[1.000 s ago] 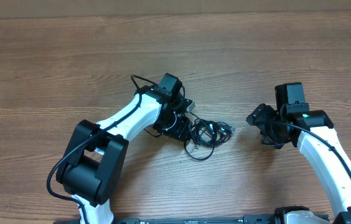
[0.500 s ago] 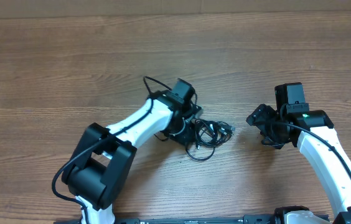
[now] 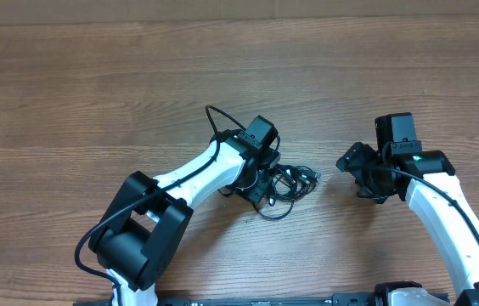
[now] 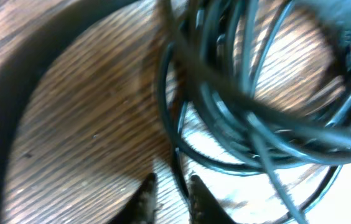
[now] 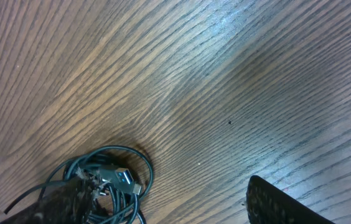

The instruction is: Untangle cables

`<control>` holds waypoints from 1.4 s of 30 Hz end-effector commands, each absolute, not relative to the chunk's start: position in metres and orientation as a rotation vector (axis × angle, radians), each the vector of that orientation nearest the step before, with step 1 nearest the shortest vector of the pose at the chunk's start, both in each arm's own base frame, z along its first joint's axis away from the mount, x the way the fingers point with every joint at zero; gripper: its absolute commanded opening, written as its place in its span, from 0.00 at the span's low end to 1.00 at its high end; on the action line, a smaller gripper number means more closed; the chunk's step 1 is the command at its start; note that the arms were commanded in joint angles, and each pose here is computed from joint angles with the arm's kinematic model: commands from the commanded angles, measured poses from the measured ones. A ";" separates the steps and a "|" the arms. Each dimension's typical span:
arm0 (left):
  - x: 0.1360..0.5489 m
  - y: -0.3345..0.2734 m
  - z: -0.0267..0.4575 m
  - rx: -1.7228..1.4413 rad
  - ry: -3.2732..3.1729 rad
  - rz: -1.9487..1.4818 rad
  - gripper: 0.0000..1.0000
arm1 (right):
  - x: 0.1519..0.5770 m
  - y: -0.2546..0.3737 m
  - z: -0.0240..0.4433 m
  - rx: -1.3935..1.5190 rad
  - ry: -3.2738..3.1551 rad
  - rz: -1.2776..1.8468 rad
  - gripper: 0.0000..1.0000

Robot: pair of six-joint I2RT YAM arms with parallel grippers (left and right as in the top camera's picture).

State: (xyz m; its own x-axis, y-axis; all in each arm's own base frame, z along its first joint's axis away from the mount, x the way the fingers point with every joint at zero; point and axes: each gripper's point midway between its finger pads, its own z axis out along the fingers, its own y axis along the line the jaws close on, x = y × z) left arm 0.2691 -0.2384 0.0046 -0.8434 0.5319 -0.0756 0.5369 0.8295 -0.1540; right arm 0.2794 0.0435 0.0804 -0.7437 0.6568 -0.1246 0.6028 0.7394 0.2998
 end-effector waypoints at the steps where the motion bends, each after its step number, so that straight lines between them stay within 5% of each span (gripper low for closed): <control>1: 0.274 -0.216 -0.005 0.751 3.018 -0.059 0.04 | 0.283 0.043 0.084 0.990 2.707 0.364 0.76; 9: 0.311 -0.172 0.023 0.514 2.934 0.281 0.04 | 0.293 0.076 0.095 0.622 2.745 0.580 0.76; 18: 0.382 -0.147 0.140 0.348 2.670 0.191 0.04 | 0.293 0.086 0.097 0.534 2.754 0.605 0.77; 26: 0.403 -0.107 0.212 0.267 2.552 0.160 0.31 | 0.293 0.085 0.097 0.535 2.753 0.600 0.78; 34: 0.368 -0.194 0.195 0.478 2.642 -0.526 0.39 | 0.283 0.046 0.084 0.702 2.767 0.291 0.80; 42: 0.344 -0.239 0.129 0.781 2.758 -0.545 0.54 | 0.262 0.004 0.076 1.026 2.736 0.083 0.87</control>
State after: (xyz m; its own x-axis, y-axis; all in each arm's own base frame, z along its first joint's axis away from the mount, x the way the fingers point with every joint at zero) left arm 0.3613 -0.2199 0.1547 -0.8509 0.3720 -0.3710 0.4758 0.8451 -0.2438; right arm 0.2604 0.0218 0.0735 -0.7913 0.5937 -0.1460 0.5728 0.8034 0.1624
